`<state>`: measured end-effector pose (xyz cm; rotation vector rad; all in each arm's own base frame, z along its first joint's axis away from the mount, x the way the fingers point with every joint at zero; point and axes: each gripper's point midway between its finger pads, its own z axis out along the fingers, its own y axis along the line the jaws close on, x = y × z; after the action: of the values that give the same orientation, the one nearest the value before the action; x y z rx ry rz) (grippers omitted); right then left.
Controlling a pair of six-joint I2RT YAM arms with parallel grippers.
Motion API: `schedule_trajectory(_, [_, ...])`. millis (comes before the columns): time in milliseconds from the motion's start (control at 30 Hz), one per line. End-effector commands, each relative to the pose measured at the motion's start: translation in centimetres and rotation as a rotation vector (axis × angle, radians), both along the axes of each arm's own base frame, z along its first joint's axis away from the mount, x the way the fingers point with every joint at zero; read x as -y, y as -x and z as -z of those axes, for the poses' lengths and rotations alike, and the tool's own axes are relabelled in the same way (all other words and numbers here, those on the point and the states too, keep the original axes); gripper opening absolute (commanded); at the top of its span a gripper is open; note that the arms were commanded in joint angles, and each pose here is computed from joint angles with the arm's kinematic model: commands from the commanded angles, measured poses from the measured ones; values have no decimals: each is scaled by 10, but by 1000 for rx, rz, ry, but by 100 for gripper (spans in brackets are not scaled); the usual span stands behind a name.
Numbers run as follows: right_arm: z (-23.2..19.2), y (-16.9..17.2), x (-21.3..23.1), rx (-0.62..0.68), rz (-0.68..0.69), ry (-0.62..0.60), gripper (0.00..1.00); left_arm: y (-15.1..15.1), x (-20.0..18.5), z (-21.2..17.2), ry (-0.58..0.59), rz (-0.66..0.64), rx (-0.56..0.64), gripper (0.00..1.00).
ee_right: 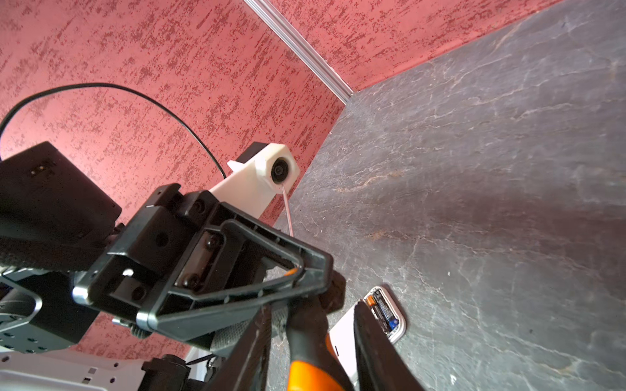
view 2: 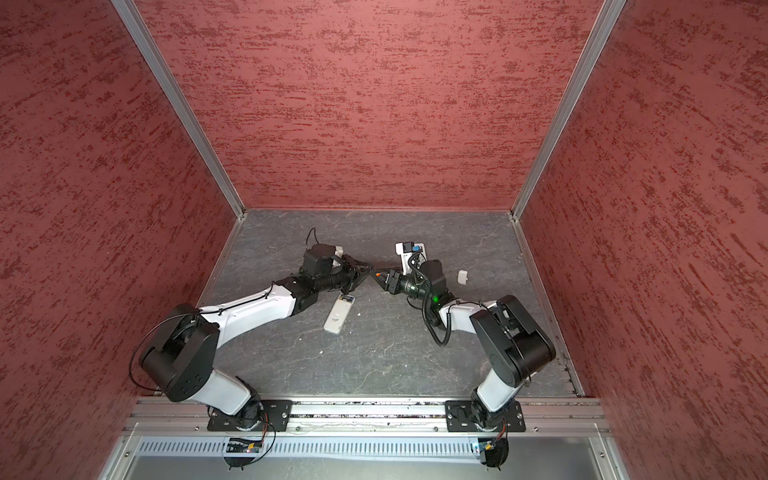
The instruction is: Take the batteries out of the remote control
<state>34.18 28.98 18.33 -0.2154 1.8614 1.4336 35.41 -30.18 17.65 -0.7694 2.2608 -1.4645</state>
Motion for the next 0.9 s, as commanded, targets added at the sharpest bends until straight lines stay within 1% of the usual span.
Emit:
schedule_trajectory(0, [-22,-1,-8,55,-25,-42,40,-3,14,-16,38,31,40,0])
schedule_trajectory(200, [-19,-1,-8,44,-26,-39,39,-4,17,-14,41,36,39,0])
schedule_trajectory(233, [-18,-1,-8,42,-23,-37,37,-4,17,-15,41,37,42,0])
schedule_trajectory(300, [-17,0,-7,39,-22,-36,33,-4,18,-15,43,41,41,0])
schedule_trajectory(367, [-17,-1,-7,39,-20,-40,26,-4,19,-15,42,43,40,0])
schedule_trajectory(533, [-18,-2,-7,40,-12,-44,19,-2,20,-13,40,48,38,0])
schedule_trajectory(733, [-15,-4,-6,29,3,-40,1,-1,19,-12,38,46,34,0])
schedule_trajectory(867, [-11,-5,-2,7,23,-40,0,0,15,-12,25,39,41,0])
